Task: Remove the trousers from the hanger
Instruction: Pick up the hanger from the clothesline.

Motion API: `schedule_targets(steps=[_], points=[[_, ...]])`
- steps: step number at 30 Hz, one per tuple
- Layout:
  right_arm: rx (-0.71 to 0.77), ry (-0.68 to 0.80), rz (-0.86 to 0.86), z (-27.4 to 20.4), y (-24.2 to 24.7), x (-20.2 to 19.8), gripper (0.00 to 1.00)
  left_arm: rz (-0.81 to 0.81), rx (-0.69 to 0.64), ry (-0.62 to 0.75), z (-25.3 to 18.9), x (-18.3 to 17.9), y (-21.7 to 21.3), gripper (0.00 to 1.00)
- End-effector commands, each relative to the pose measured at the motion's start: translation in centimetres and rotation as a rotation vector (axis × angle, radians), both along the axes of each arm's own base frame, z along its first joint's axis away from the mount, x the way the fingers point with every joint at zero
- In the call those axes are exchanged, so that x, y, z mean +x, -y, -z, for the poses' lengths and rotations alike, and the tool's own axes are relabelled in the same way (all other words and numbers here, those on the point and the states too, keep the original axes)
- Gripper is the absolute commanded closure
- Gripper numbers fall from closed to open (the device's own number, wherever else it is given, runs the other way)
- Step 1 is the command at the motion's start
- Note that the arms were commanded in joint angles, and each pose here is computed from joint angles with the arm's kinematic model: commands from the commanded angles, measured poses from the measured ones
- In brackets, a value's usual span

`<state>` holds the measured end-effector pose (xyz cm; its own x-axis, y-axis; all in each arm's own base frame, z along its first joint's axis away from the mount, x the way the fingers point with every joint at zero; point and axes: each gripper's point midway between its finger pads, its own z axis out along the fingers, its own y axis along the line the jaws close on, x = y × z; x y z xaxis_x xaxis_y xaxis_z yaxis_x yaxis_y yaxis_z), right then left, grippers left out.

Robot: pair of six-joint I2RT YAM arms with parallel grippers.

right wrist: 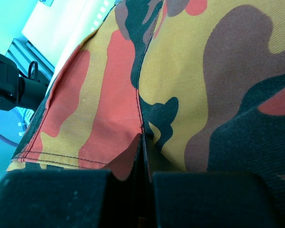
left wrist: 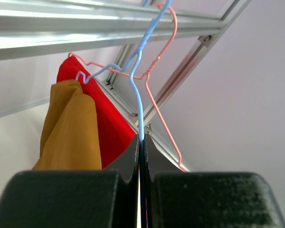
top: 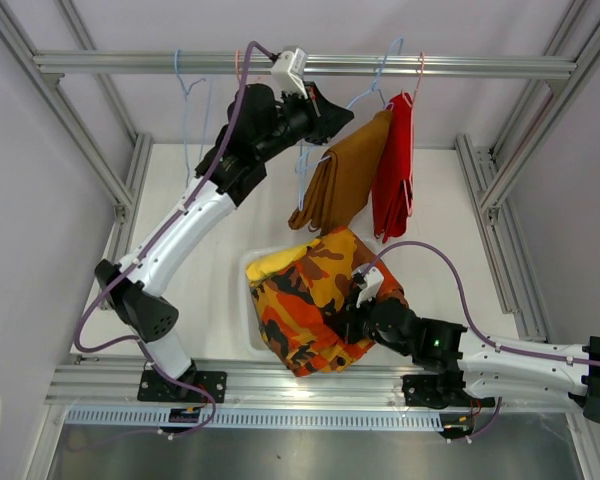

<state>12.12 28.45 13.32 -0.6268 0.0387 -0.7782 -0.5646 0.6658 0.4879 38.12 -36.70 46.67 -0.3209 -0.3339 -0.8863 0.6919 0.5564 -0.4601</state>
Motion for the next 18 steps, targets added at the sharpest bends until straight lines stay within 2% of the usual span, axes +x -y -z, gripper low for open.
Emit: schedule_targets(steps=[1, 6, 12, 15, 16, 18], points=[[-0.189, -0.094, 0.002, 5.4, 2.9, -1.3, 0.98, 0.026, -0.261, 0.272, -13.1, -5.5, -4.2, 0.99], [-0.188, -0.1, 0.006, 5.5, 3.0, -1.4, 0.98, 0.018, -0.288, 0.282, -14.1, -6.2, -5.0, 0.99], [-0.183, -0.069, 0.017, 4.1, 3.2, -1.0, 0.82, -0.007, -0.314, 0.312, -15.6, -7.9, -6.9, 0.99], [-0.182, -0.045, 0.021, 3.0, 3.4, -0.7, 0.58, -0.019, -0.312, 0.324, -16.2, -8.8, -7.9, 0.99], [-0.184, -0.041, 0.022, 2.7, 3.5, -0.6, 0.44, -0.024, -0.312, 0.326, -16.4, -9.1, -8.2, 0.99], [-0.187, -0.026, 0.035, 2.0, 3.6, -0.3, 0.36, -0.031, -0.314, 0.34, -17.0, -10.0, -9.0, 1.0]])
